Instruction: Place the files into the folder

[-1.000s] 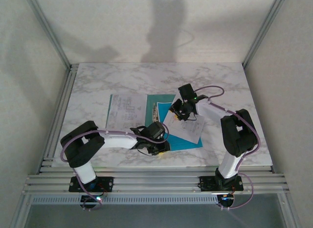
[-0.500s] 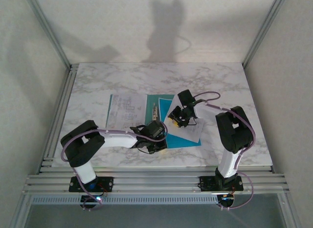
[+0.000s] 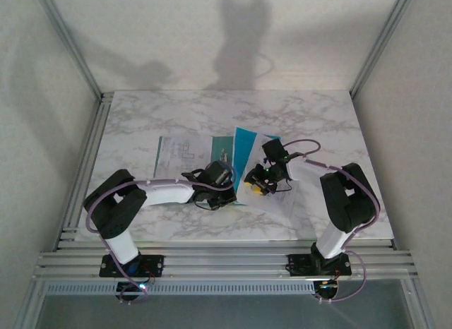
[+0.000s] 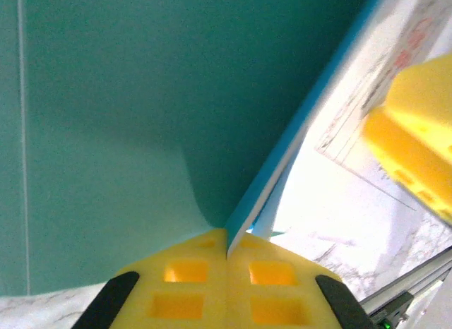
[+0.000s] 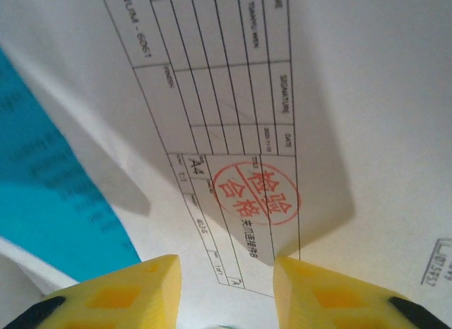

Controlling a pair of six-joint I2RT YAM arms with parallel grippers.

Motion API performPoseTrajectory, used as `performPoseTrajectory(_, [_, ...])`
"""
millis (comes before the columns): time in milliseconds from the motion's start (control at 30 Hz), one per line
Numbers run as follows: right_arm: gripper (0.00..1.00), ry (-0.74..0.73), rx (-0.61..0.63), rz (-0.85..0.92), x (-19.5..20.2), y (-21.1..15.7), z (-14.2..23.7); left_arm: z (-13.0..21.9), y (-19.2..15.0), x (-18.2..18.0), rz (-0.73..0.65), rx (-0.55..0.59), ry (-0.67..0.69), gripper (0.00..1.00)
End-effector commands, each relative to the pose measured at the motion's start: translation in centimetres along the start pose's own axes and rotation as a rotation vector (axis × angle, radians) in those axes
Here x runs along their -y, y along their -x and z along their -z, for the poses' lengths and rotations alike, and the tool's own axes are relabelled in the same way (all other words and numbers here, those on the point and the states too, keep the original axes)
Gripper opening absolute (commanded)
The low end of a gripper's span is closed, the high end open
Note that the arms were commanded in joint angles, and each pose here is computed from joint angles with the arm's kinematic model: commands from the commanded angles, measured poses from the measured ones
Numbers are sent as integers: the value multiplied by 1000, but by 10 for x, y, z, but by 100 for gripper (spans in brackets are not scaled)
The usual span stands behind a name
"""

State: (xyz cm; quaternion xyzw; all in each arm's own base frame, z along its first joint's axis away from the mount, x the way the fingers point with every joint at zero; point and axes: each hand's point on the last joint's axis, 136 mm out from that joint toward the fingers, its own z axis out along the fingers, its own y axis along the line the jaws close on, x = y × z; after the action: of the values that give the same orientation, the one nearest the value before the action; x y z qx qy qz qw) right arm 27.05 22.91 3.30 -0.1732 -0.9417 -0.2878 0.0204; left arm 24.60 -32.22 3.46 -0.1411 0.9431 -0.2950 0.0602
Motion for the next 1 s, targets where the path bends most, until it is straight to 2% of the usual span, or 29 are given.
performPoseTrajectory(0, [40,7,-39,66,0,-12,9,2,11,3,-26,21,23,0])
performPoseTrajectory(167, [41,7,64,124,-14,3,34,2,11,4,-37,8,32,7])
performPoseTrajectory(267, [40,7,135,93,-18,22,47,3,9,0,-41,1,40,14])
performPoseTrajectory(367, [39,-13,189,29,-10,45,54,3,10,-2,-43,-1,44,16])
performPoseTrajectory(500, [38,-35,230,-22,-6,73,56,1,13,-4,-45,-5,47,13])
performPoseTrajectory(667, [37,-68,282,-65,-2,100,63,-6,16,-9,-65,-29,68,1])
performPoseTrajectory(967, [37,-65,306,-84,6,110,73,-2,23,2,-111,-62,9,0])
